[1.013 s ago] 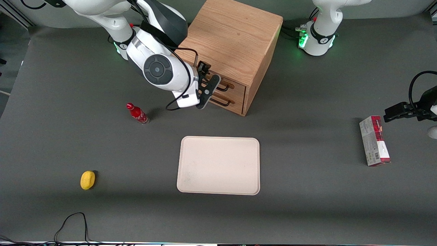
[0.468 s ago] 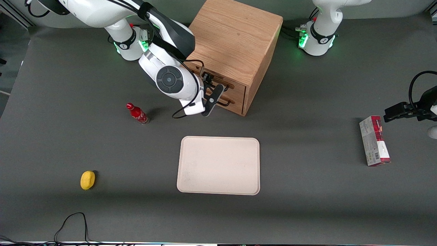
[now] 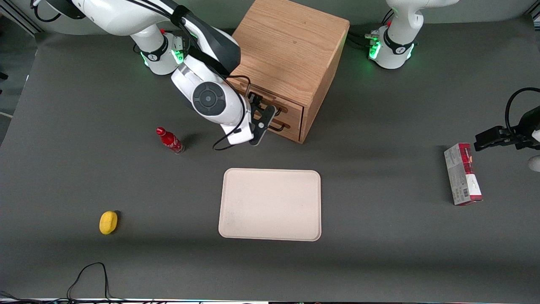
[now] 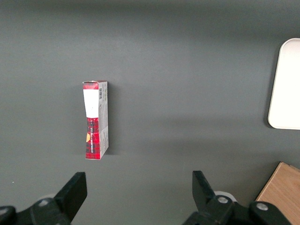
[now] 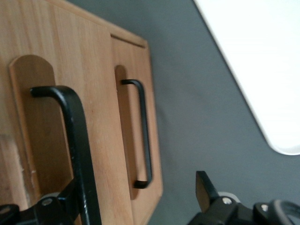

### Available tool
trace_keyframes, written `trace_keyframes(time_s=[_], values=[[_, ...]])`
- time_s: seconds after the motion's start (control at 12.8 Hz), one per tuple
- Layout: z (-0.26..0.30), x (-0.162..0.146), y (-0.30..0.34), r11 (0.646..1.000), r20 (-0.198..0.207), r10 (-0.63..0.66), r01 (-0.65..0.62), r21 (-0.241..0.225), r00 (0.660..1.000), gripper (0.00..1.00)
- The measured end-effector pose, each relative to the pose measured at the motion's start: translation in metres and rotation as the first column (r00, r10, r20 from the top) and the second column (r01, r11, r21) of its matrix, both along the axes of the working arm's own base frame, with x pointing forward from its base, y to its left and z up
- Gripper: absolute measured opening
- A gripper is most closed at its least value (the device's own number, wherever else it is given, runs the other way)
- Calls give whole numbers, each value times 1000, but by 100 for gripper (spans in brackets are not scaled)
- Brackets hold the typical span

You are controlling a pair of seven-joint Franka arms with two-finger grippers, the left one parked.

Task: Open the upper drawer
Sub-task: 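Pull the handle outward with the right gripper, sliding the drawer open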

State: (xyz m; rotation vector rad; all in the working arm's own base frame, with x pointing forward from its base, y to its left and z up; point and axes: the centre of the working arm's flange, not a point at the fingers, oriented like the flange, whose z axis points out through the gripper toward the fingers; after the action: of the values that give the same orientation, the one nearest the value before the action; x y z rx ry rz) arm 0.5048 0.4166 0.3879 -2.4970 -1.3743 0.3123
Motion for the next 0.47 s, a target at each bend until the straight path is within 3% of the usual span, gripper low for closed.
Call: trace_keyframes(time_s=[0.47], values=[[6, 57, -48, 999, 115, -10, 14, -41, 993, 100]])
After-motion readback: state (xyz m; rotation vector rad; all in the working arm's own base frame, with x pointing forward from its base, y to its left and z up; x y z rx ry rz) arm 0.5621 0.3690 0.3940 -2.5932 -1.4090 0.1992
